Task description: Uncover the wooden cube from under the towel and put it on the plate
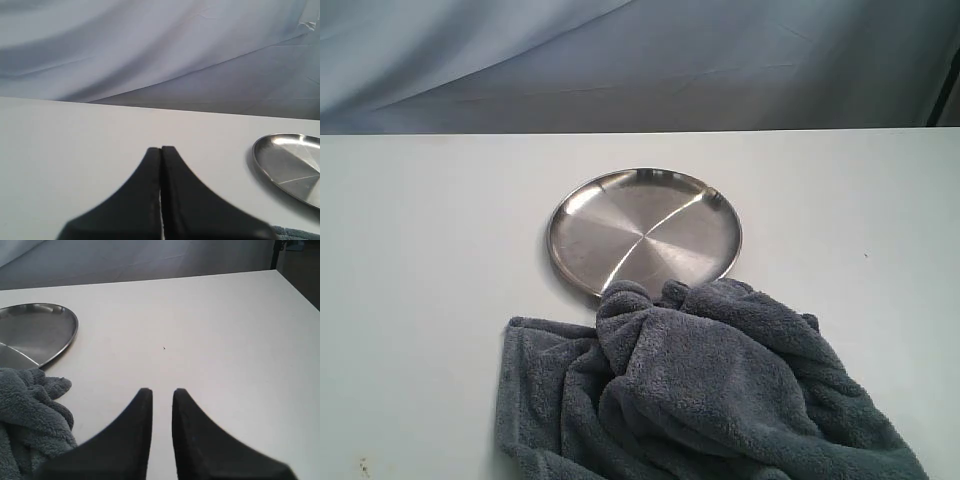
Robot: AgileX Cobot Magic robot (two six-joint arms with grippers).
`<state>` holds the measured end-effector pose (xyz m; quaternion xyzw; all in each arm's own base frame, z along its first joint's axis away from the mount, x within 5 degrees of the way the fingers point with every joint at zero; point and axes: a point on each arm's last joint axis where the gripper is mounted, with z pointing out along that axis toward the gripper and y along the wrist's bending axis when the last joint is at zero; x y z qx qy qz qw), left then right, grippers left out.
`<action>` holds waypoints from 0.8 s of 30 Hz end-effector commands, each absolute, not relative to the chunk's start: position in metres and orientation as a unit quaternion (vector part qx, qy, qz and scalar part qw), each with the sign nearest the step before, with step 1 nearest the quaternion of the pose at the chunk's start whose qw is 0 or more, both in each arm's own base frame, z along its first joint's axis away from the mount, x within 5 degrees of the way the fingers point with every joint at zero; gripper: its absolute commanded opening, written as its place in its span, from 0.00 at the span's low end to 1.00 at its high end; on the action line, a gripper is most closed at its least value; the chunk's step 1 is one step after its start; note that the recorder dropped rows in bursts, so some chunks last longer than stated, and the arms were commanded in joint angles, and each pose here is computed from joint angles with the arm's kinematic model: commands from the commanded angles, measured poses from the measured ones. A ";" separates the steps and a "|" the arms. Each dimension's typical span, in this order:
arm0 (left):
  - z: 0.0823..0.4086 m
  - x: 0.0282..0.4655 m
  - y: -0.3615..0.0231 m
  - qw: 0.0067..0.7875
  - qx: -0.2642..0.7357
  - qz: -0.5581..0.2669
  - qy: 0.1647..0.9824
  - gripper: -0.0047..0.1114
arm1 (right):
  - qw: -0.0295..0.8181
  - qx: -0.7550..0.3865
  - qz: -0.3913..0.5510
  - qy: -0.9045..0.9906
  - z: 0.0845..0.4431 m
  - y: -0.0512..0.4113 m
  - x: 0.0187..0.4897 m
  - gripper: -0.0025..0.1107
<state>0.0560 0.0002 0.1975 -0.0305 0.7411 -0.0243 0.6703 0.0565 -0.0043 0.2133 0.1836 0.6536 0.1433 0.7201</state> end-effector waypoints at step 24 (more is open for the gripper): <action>0.201 0.056 0.000 0.689 -0.008 -0.005 0.725 0.04 | 0.717 0.186 0.148 0.656 0.212 -0.004 0.056 0.05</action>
